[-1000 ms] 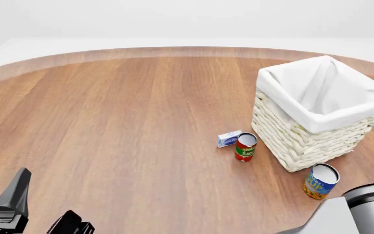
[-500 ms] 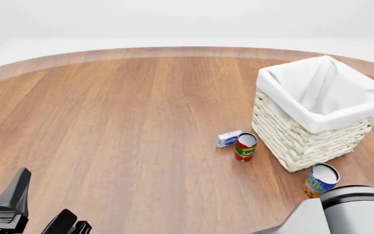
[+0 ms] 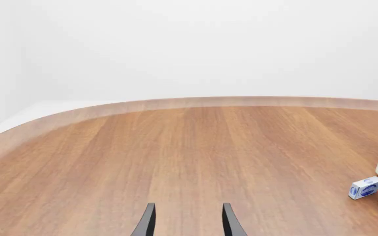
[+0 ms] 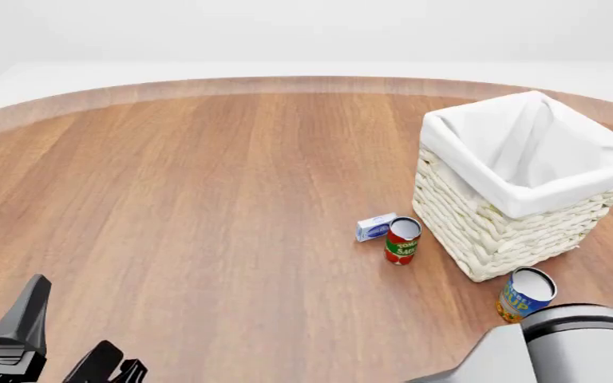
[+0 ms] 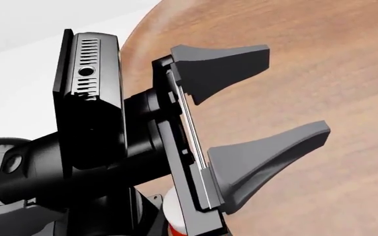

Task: Pick up the ketchup, and put it in the basket.

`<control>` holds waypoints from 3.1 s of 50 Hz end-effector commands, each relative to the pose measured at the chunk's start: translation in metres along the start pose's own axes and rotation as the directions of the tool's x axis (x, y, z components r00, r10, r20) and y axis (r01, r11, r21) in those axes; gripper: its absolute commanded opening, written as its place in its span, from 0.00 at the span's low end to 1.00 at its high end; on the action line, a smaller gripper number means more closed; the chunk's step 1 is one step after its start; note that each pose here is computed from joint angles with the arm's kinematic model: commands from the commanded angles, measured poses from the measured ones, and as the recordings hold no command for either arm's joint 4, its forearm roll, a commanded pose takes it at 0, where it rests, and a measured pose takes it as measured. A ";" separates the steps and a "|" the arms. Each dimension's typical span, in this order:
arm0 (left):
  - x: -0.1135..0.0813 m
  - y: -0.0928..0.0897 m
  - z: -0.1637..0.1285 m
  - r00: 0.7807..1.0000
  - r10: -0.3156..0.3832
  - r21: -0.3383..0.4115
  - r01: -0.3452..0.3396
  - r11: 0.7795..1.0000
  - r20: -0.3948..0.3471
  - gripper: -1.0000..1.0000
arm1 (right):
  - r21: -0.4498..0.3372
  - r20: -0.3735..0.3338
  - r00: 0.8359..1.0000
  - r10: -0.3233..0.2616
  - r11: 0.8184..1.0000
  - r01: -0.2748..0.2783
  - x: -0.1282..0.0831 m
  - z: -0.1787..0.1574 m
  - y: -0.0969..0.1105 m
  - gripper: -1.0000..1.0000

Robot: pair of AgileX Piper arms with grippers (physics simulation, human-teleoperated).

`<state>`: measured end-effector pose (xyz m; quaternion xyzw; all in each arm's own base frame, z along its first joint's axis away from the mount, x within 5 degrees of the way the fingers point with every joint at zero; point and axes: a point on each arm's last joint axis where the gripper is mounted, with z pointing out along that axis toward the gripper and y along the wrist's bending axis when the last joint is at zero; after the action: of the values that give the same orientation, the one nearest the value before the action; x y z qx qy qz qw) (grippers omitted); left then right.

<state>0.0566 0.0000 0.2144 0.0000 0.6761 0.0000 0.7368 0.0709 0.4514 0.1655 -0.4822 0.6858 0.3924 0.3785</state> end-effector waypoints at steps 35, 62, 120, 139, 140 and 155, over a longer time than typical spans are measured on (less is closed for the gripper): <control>0.000 0.000 0.000 1.000 0.000 0.000 0.000 1.000 0.000 1.00 | 0.031 0.028 0.999 0.038 0.999 -0.038 -0.007 -0.015 -0.016 0.00; 0.000 0.000 0.000 1.000 0.000 0.000 0.000 1.000 0.000 1.00 | 0.080 0.088 0.993 0.078 0.993 -0.085 -0.018 -0.032 -0.043 0.00; 0.000 0.000 0.000 1.000 0.000 0.000 0.000 1.000 0.000 1.00 | 0.308 0.323 0.945 0.053 0.938 -0.158 -0.087 -0.121 -0.145 0.00; 0.000 0.000 0.000 1.000 0.000 0.000 0.000 1.000 0.000 1.00 | 0.382 0.429 0.903 0.037 0.898 -0.218 -0.097 -0.164 -0.177 0.00; 0.000 0.000 0.000 1.000 0.000 0.000 0.000 1.000 0.000 1.00 | 0.382 0.429 0.903 0.037 0.898 -0.218 -0.097 -0.164 -0.177 0.00; 0.000 0.000 0.000 1.000 0.000 0.000 0.000 1.000 0.000 1.00 | 0.455 0.471 0.882 -0.006 0.858 -0.237 -0.098 -0.194 -0.201 0.00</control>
<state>0.0566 0.0000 0.2144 0.0000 0.6761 0.0000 0.7368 0.2498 0.2868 0.2876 -0.2468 0.6893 0.3327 0.5944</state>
